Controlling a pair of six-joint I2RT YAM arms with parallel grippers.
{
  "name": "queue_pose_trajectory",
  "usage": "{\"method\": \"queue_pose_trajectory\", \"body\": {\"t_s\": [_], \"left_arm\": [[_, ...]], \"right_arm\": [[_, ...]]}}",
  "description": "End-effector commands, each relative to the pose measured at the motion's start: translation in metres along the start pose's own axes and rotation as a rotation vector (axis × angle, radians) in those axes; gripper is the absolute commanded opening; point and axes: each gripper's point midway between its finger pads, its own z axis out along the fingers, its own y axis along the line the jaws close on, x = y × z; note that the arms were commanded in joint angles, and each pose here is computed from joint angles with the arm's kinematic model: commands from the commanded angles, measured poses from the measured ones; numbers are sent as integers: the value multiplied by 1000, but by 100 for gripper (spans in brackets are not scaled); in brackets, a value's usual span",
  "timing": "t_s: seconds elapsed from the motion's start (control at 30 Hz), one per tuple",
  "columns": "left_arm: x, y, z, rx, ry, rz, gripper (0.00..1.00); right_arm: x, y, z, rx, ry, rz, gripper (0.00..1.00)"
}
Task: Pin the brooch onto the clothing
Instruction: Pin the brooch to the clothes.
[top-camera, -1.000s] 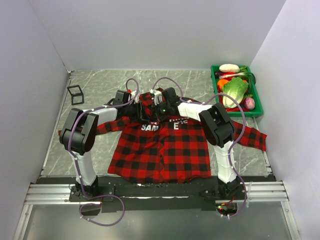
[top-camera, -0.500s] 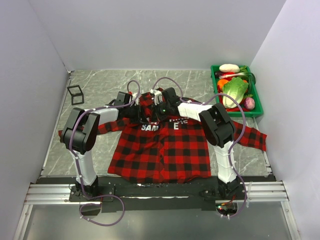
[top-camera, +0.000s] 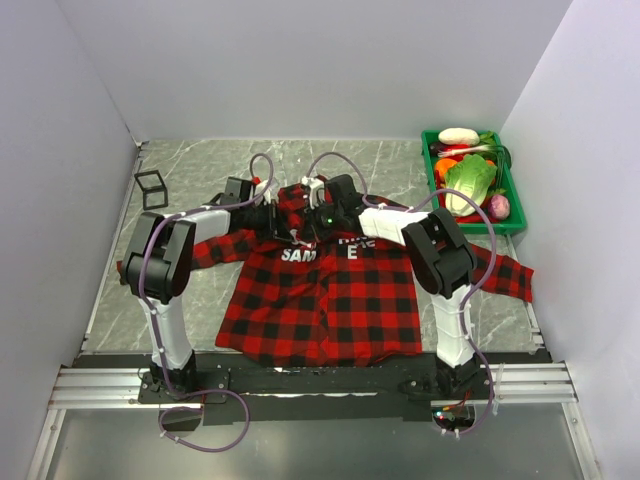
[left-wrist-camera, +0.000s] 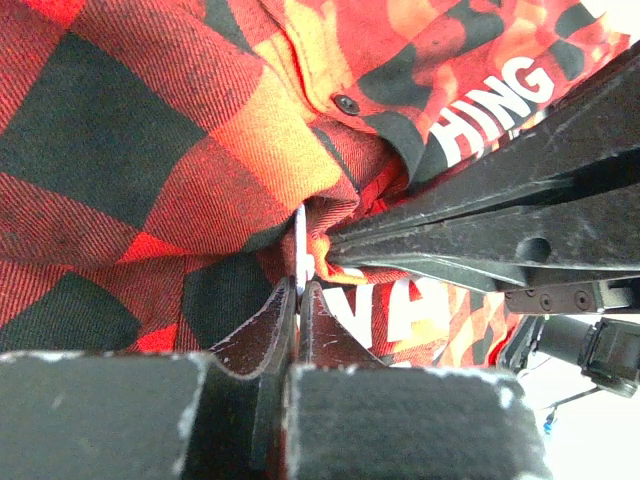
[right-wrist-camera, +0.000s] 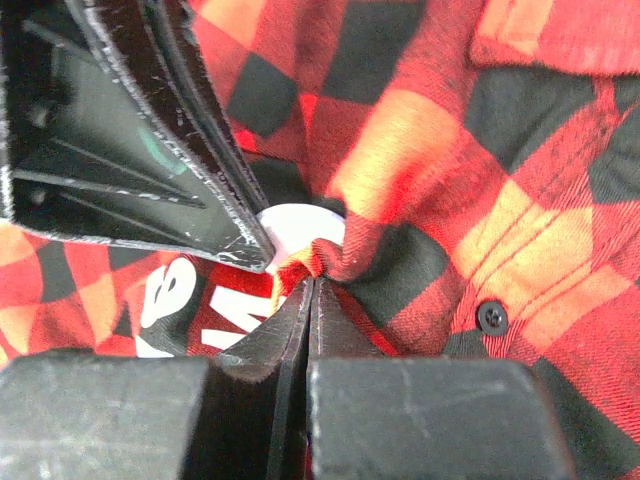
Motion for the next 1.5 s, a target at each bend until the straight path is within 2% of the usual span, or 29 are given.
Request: {"method": "queue_pose_trajectory", "body": {"t_s": [0.0, 0.37, 0.7, 1.47], "left_arm": [[-13, -12, -3, 65, -11, 54, 1], [-13, -13, -4, 68, -15, 64, 1], [-14, -14, -5, 68, -23, 54, 1], [-14, -16, -4, 84, -24, 47, 1]], "right_arm": [[-46, 22, -21, -60, -131, -65, 0], [-47, 24, -25, -65, -152, -37, 0], [-40, 8, -34, -20, -142, 2, 0], [-39, 18, -10, -69, -116, 17, 0]]}}
